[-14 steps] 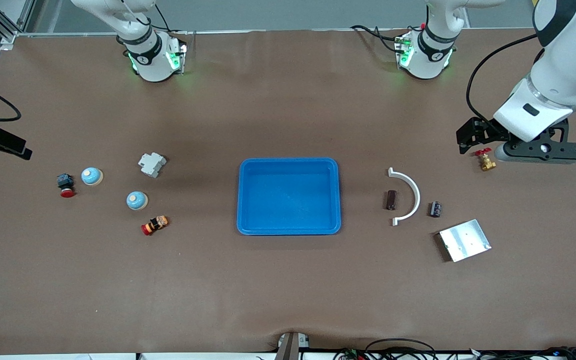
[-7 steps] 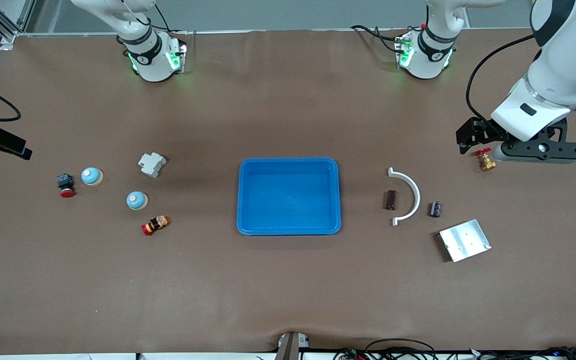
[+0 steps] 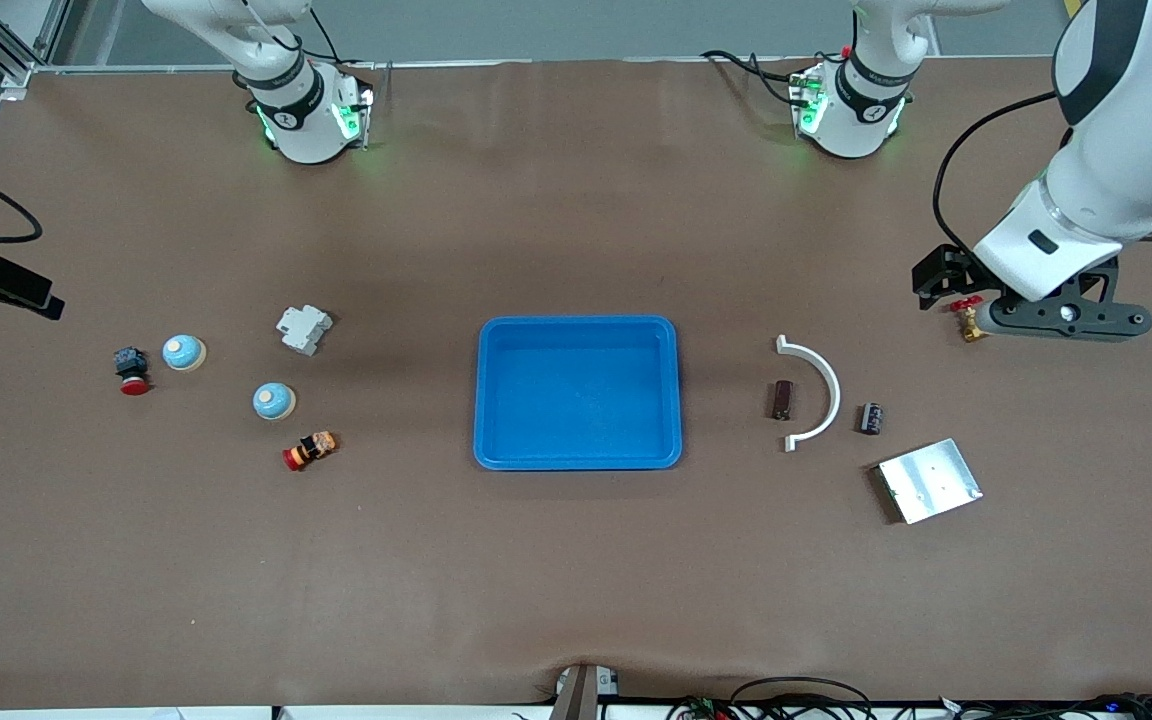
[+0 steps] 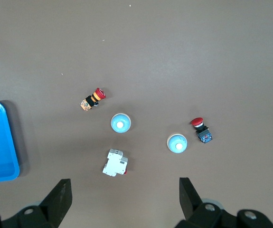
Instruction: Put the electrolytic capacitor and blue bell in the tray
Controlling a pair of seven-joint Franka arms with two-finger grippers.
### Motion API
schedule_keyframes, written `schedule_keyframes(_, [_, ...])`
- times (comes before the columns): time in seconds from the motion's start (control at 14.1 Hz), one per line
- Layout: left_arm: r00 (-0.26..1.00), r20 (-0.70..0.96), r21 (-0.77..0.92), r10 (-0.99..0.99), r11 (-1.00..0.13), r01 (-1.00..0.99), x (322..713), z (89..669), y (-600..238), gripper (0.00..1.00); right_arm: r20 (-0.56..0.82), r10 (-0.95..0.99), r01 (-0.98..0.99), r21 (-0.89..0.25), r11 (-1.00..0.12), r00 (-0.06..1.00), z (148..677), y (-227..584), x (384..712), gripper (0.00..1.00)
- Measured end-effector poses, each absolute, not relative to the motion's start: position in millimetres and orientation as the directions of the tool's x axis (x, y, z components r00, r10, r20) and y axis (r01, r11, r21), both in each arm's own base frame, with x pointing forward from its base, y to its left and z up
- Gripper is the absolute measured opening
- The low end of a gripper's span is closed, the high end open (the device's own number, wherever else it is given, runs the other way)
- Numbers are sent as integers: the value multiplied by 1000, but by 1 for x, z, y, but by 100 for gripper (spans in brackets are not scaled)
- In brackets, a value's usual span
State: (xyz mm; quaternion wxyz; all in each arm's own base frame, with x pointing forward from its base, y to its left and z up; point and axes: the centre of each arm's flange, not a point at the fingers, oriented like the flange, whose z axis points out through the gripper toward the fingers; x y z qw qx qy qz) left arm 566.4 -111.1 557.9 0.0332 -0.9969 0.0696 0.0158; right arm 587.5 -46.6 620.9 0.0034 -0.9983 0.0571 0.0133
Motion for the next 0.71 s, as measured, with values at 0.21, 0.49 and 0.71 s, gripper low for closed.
schedule_keyframes(0.21, [991,-42,-63,-129,-989,-131,569,532,-99,100,-33,-128,-129,-5,-992,991,620,-58,586,100])
schedule_keyframes(0.49, [991,-13,-59,-132,-989,-133,568,478,-96,100,-44,-123,-124,-23,-992,991,606,-74,589,100])
schedule_keyframes(0.71, [990,30,-51,-139,-989,-137,561,426,-93,100,-68,-119,-121,-25,-992,991,547,-73,610,100])
